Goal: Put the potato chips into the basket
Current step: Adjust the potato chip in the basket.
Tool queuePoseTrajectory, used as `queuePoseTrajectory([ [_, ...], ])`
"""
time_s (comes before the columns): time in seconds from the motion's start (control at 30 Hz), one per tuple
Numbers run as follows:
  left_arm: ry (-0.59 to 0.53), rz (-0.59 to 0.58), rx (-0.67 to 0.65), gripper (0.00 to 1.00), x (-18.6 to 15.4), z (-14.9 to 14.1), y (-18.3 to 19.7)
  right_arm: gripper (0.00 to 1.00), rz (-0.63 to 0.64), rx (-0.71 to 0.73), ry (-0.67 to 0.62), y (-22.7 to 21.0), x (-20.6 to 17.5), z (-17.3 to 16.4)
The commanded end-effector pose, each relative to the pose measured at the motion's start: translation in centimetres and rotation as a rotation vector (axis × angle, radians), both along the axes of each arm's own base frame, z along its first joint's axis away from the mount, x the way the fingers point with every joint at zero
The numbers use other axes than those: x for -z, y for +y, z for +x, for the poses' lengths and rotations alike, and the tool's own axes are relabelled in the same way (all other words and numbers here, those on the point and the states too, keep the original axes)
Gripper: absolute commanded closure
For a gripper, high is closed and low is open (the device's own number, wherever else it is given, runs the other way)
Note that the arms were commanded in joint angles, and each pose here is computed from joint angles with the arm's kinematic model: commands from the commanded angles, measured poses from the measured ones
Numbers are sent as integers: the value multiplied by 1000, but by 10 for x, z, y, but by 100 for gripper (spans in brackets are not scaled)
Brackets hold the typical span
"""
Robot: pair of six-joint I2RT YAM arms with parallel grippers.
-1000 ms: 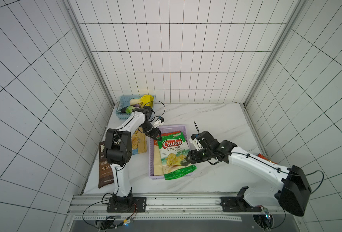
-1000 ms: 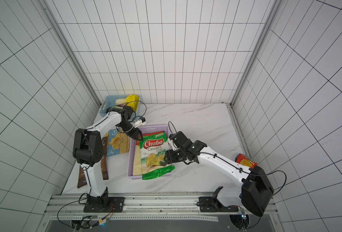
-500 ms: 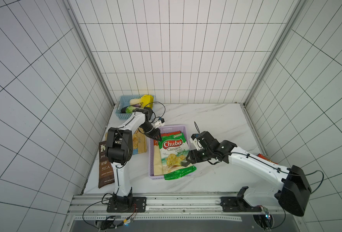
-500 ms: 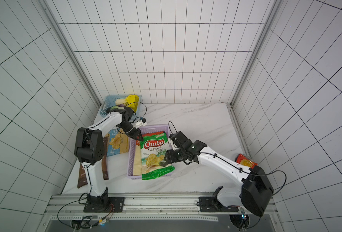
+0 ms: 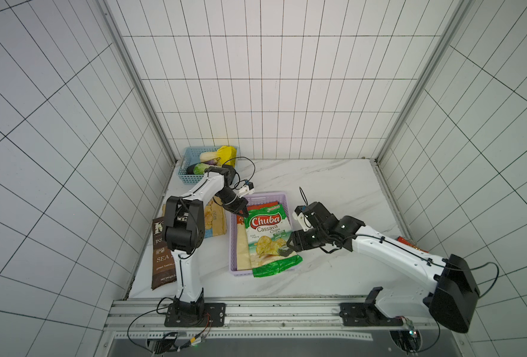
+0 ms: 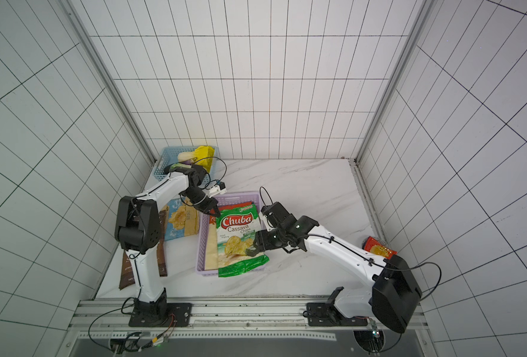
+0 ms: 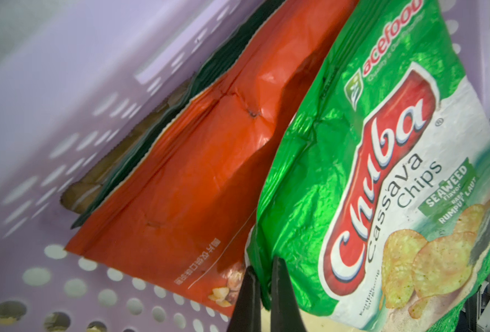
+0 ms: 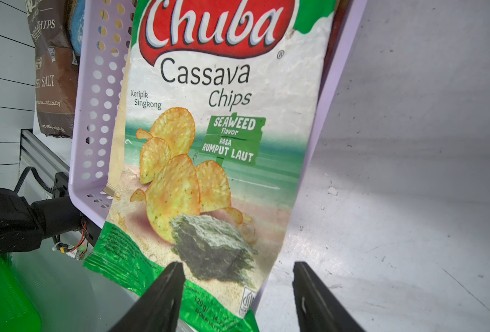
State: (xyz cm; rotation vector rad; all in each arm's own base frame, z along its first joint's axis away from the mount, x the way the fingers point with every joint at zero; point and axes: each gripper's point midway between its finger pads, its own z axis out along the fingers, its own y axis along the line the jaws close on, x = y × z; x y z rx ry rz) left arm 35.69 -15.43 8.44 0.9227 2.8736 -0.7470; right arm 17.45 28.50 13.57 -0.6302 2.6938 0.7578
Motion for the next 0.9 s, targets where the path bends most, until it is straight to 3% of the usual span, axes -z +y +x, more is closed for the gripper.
queuePoseTrajectory([
  [0.0, -127, 106, 2, 100, -6, 24, 19, 36, -28, 4, 11, -5, 9, -4],
  [0.47, -310, 276, -6, 100, -20, 65, 39, 36, -11, -32, 46, 9, 17, -8],
  [0.87, -344, 288, 39, 100, -19, 68, 25, 36, -16, -73, 33, 35, 22, -4],
])
